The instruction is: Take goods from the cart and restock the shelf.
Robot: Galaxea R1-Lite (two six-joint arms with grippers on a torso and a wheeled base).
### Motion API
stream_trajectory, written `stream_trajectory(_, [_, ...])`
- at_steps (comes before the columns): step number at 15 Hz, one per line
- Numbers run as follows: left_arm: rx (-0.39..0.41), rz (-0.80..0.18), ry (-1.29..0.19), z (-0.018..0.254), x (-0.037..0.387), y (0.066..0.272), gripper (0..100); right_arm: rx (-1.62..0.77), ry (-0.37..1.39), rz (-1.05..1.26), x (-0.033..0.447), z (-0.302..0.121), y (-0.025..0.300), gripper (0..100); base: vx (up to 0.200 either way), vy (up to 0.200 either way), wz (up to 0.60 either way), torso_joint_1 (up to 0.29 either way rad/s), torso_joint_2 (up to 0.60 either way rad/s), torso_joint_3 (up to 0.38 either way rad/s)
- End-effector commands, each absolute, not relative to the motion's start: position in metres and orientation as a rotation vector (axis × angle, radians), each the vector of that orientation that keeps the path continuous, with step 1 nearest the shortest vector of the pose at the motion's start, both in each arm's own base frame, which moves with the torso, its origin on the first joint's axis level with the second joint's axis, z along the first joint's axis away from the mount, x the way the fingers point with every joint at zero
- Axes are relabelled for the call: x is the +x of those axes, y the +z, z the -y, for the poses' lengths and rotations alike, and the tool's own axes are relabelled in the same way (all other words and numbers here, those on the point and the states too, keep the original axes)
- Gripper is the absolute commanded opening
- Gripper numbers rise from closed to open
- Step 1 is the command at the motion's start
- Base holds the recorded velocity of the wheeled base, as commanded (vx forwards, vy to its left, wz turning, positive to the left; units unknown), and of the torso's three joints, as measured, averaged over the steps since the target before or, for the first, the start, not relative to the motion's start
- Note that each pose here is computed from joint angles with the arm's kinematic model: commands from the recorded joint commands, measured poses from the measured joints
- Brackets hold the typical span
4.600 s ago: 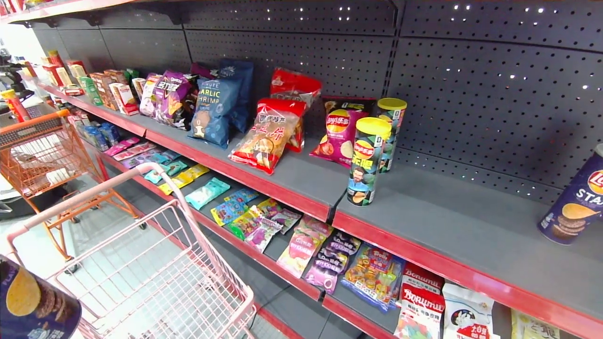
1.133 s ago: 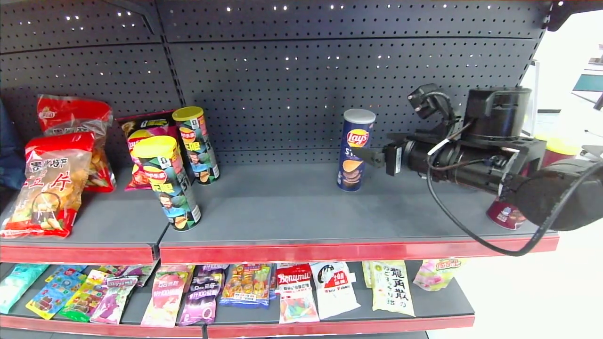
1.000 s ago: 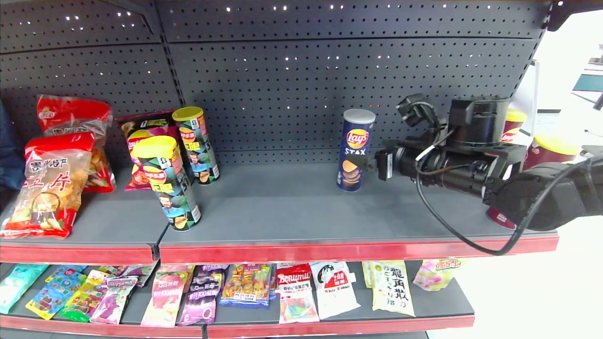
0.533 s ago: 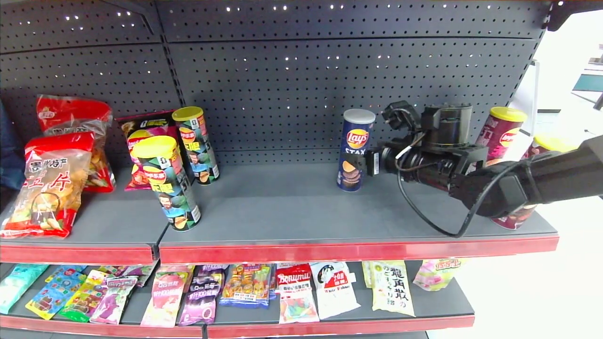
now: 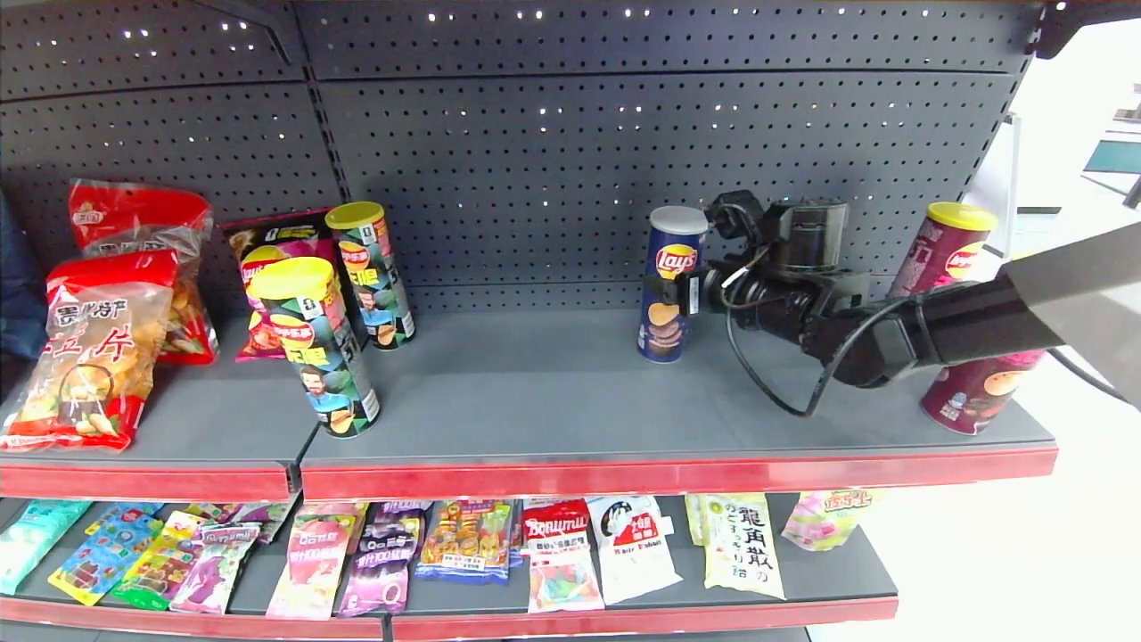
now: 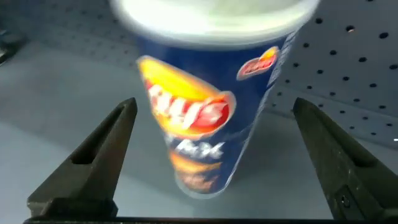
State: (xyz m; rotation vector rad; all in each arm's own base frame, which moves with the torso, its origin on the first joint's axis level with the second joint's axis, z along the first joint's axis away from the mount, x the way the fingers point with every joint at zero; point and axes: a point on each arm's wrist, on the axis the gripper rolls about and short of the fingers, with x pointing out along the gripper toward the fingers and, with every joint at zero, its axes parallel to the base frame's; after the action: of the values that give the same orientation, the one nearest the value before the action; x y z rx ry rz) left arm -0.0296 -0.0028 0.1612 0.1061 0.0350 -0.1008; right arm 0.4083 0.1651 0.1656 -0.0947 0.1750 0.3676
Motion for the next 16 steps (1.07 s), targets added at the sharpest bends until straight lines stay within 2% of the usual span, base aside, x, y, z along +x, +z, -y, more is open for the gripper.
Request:
stream_trajectory(1, [0.106,-0.037,-0.100,0.003,-0.029,0.161,0,-0.086,0.359,-0.171,0.419,-0.168,0.160,100,0.000,0.000,0.00,0.000,0.00,0.000])
stream_trajectory(14, [0.106,-0.042,-0.101,0.003,-0.029,0.160,0,-0.068,0.321,-0.089,0.445,-0.187,0.163,100,0.000,0.000,0.00,0.000,0.00,0.000])
stream_trajectory(15, [0.106,-0.042,-0.101,0.003,-0.029,0.160,0,-0.069,0.319,-0.092,0.444,-0.189,0.163,0,0.000,0.000,0.00,0.000,0.00,0.000])
stream_trajectory(16, [0.106,-0.041,-0.101,0.003,-0.029,0.160,0,-0.070,0.324,-0.093,0.441,-0.192,0.163,0,0.000,0.000,0.00,0.000,0.00,0.000])
